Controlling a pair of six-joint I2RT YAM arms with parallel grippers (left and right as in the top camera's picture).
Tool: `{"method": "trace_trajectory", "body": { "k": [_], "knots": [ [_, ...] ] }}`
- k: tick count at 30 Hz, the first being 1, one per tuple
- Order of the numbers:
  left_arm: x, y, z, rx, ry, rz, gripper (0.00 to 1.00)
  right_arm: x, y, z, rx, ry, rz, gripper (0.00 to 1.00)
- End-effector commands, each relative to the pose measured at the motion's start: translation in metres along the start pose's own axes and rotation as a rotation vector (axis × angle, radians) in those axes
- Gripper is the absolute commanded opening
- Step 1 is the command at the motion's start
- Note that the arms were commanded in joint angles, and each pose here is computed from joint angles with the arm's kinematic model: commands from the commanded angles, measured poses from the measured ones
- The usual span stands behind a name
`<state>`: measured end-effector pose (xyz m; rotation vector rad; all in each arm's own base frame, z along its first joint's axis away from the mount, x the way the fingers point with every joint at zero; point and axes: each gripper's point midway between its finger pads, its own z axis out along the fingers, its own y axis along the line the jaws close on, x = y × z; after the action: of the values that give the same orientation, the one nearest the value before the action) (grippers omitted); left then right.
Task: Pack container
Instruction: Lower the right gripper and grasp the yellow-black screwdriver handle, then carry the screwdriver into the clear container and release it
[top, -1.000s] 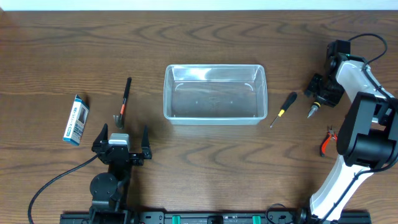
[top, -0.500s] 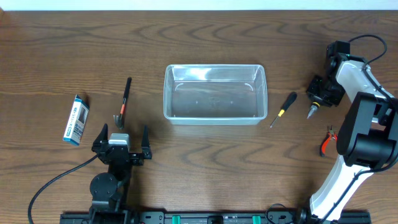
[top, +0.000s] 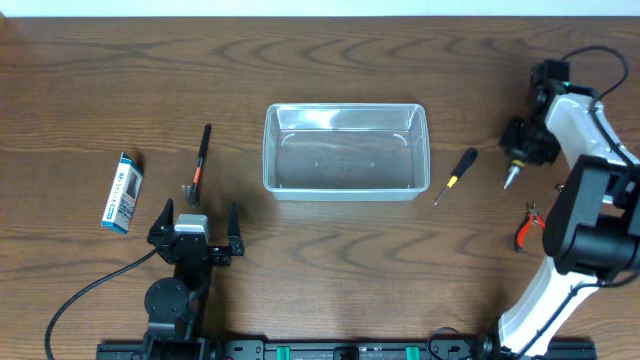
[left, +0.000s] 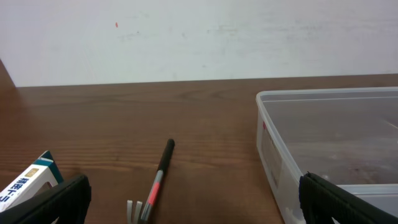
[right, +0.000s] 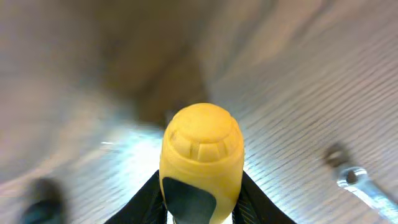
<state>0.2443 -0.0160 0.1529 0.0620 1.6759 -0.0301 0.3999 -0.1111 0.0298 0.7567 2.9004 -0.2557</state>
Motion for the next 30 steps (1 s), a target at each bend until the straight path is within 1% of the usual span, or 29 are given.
{"method": "trace_trajectory", "body": {
  "k": [1, 3, 6, 8, 13, 17, 20, 23, 24, 27, 30],
  "knots": [
    [0.017, 0.003, 0.001, -0.014, 0.051, -0.004, 0.98, -0.039, 0.015, -0.074, -0.066, -0.205, -0.072, 0.17],
    [0.017, 0.003, 0.001, -0.014, 0.051, -0.004, 0.98, -0.046, 0.023, -0.097, -0.086, -0.262, -0.101, 0.13],
    [0.017, 0.003, 0.001, -0.014, 0.051, -0.004, 0.98, -0.049, 0.040, -0.131, -0.122, -0.333, -0.148, 0.12],
    [0.017, 0.003, 0.001, -0.014, 0.051, -0.004, 0.98, -0.045, 0.061, -0.154, -0.181, -0.368, -0.204, 0.13],
    [0.017, 0.003, 0.001, -0.014, 0.051, -0.004, 0.98, -0.022, 0.121, -0.208, -0.343, -0.442, -0.348, 0.14],
    [0.017, 0.003, 0.001, -0.014, 0.051, -0.004, 0.98, 0.013, 0.177, -0.239, -0.462, -0.472, -0.545, 0.17],
    [0.017, 0.003, 0.001, -0.014, 0.051, -0.004, 0.99, 0.044, 0.213, -0.252, -0.498, -0.490, -0.679, 0.18],
    [0.017, 0.003, 0.001, -0.014, 0.051, -0.004, 0.98, 0.074, 0.243, -0.262, -0.531, -0.505, -0.784, 0.18],
    [0.017, 0.003, 0.001, -0.014, 0.051, -0.004, 0.98, 0.084, 0.251, -0.264, -0.538, -0.511, -0.827, 0.20],
    [0.017, 0.003, 0.001, -0.014, 0.051, -0.004, 0.98, 0.105, 0.268, -0.266, -0.515, -0.526, -0.897, 0.20],
    [0.017, 0.003, 0.001, -0.014, 0.051, -0.004, 0.98, 0.124, 0.279, -0.253, -0.485, -0.492, -0.948, 0.20]
  ]
}}
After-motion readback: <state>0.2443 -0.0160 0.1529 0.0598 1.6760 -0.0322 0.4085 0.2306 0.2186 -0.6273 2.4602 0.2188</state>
